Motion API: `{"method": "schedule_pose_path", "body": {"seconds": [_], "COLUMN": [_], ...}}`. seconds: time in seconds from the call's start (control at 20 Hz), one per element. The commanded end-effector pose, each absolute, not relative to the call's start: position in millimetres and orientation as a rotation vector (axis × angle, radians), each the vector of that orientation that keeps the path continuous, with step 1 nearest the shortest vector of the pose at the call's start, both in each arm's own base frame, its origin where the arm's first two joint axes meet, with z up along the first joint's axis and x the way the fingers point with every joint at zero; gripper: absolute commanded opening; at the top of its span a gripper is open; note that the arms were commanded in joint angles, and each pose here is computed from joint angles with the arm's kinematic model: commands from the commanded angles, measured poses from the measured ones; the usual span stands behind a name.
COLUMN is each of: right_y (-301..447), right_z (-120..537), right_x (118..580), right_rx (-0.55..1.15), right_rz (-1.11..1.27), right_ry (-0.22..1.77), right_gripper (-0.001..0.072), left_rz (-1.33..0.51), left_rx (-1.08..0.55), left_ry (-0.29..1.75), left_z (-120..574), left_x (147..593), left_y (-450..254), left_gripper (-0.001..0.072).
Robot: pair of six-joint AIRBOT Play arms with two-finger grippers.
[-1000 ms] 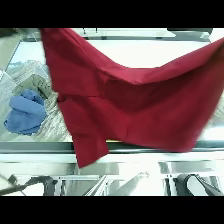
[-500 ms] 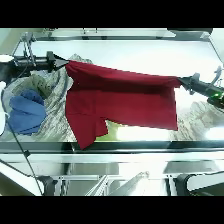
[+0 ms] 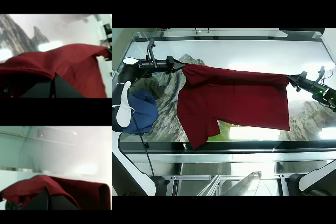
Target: Fold the shirts.
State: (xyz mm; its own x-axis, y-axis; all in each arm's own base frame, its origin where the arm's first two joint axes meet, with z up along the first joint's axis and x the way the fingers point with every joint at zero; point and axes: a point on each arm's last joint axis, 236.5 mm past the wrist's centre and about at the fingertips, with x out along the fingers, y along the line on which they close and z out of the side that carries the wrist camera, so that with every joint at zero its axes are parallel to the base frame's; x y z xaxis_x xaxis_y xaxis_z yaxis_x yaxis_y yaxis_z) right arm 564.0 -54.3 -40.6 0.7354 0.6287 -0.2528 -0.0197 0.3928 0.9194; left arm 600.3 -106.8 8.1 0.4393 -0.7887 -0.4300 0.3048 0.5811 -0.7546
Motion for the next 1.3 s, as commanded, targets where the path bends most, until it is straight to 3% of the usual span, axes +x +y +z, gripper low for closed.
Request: {"method": "schedule_pose_path", "body": {"seconds": [0.0, 0.5, 0.55, 0.6, 0.65, 0.7, 0.9, 0.95, 1.0, 1.25], "right_y": [-52.6, -46.2, -49.5, -51.2, -51.5, -52.2, -85.2, -94.2, -98.7, -91.5], "right_z": [-63.3, -39.8, -38.6, -37.0, -32.7, -23.8, 13.5, 19.8, 27.5, 24.1], "right_x": [558.5, 566.9, 570.2, 572.0, 571.9, 569.5, 544.6, 532.0, 519.1, 441.6], "right_rx": [0.999, 0.923, 0.94, 0.943, 0.942, 0.953, 0.987, 0.978, 0.974, 0.936], "right_rz": [0.432, 0.492, 0.471, 0.465, 0.476, 0.502, 0.514, 0.516, 0.536, 0.603], "right_ry": [0.721, 0.692, 0.69, 0.687, 0.682, 0.68, 0.698, 0.72, 0.738, 0.985], "right_gripper": [0.0015, 0.0016, 0.0051, 0.0274, 0.0402, 0.0403, 0.0396, 0.0302, 0.0277, 0.0244], "left_rz": [-0.674, -0.631, -0.632, -0.642, -0.651, -0.653, -0.719, -0.717, -0.702, -0.426], "left_rx": [-0.538, -0.483, -0.483, -0.493, -0.53, -0.555, -0.588, -0.606, -0.623, -0.562], "left_ry": [0.946, 0.979, 0.982, 0.983, 0.979, 0.982, 1.071, 1.096, 1.129, 1.572], "left_z": [-23.4, -30.7, -31.2, -29.2, -22.5, -14.3, 34.6, 42.9, 46.2, -25.3], "left_x": [597.4, 596.2, 595.5, 594.4, 594.5, 594.6, 561.9, 549.2, 534.3, 414.8], "left_y": [-103.7, -103.2, -103.7, -105.7, -109.3, -108.1, -82.5, -71.9, -60.6, -16.4], "left_gripper": [0.0014, 0.0016, 0.0019, 0.0197, 0.0413, 0.0695, 0.0713, 0.0712, 0.0711, 0.0693]}}
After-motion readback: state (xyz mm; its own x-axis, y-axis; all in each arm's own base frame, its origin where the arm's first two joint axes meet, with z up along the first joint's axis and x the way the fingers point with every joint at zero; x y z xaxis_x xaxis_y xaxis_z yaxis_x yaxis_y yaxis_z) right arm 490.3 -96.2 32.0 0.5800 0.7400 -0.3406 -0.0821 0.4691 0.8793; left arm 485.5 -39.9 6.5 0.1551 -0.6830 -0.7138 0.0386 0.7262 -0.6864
